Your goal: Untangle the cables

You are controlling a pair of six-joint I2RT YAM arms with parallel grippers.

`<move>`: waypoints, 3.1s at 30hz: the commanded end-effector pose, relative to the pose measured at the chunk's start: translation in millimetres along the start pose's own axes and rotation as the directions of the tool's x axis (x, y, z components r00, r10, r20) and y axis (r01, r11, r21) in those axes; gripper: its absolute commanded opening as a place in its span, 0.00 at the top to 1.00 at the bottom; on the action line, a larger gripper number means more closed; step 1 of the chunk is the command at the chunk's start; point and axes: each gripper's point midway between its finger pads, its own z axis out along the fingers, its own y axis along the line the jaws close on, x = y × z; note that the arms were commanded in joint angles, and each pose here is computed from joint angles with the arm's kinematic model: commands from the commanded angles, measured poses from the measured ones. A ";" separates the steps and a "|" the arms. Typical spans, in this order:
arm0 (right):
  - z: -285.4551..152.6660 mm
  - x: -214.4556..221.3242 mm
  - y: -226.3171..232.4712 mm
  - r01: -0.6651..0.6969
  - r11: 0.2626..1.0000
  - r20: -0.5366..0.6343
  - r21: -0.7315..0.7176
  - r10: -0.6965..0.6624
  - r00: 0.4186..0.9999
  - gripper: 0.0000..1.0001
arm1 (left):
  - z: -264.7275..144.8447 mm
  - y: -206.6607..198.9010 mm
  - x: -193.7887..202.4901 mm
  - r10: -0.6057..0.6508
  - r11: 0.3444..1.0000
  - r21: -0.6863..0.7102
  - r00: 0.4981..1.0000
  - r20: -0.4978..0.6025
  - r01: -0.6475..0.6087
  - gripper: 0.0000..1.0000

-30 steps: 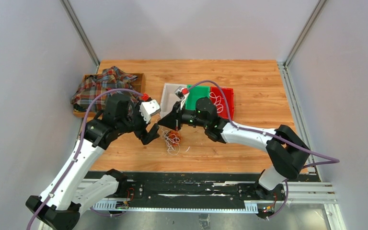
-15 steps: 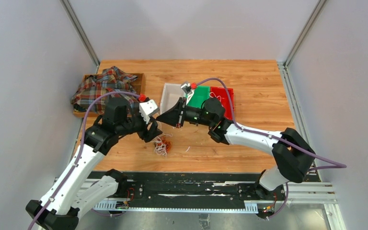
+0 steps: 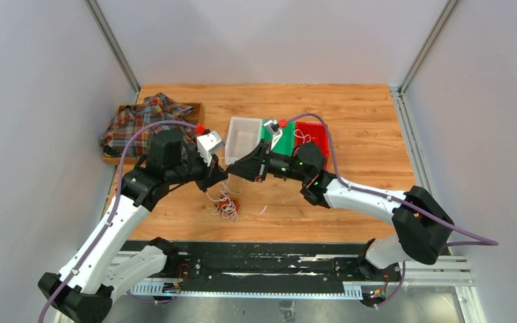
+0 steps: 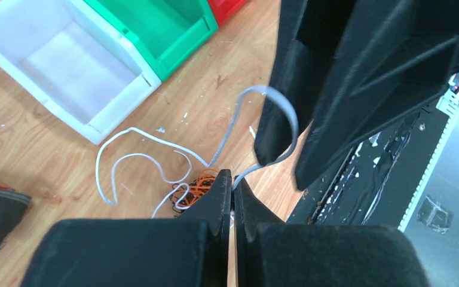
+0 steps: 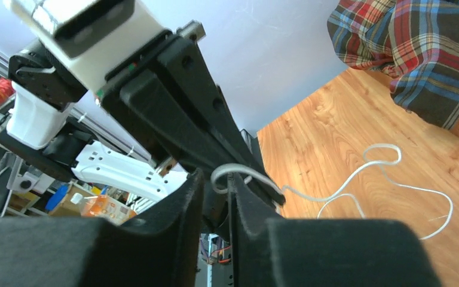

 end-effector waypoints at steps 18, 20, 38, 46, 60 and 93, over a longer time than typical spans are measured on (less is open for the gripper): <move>-6.9 -0.7 -25.6 0.456 0.886 -0.058 0.088 -0.452 0.890 0.35 | -44.9 -6.6 -105.8 0.035 0.998 -0.051 0.990 0.138 -0.028 1.00; 6.7 -3.8 -25.7 0.466 0.882 -0.059 0.073 -0.462 0.885 0.35 | -48.9 -9.3 -112.1 0.044 0.998 -0.048 0.987 0.152 -0.038 1.00; 28.9 115.1 -120.6 0.395 0.897 -0.323 0.197 -0.321 0.890 0.49 | -111.3 -11.7 -229.3 0.323 0.941 -0.216 0.882 0.343 -0.260 1.00; -29.2 155.3 -181.2 0.477 0.774 -0.446 0.416 -0.284 0.849 0.54 | -156.1 -2.1 -280.7 0.505 0.840 -0.431 0.765 0.399 -0.330 1.00; -62.7 176.7 -187.3 0.476 0.747 -0.461 0.465 -0.255 0.850 0.46 | -274.9 -20.6 -368.1 0.717 0.662 -0.731 0.421 0.555 -0.164 1.00; -4.7 -19.7 -7.1 0.571 0.780 -0.093 0.255 -0.568 0.818 0.15 | -211.7 -58.2 -296.2 0.612 0.791 -0.458 0.545 0.574 -0.406 1.00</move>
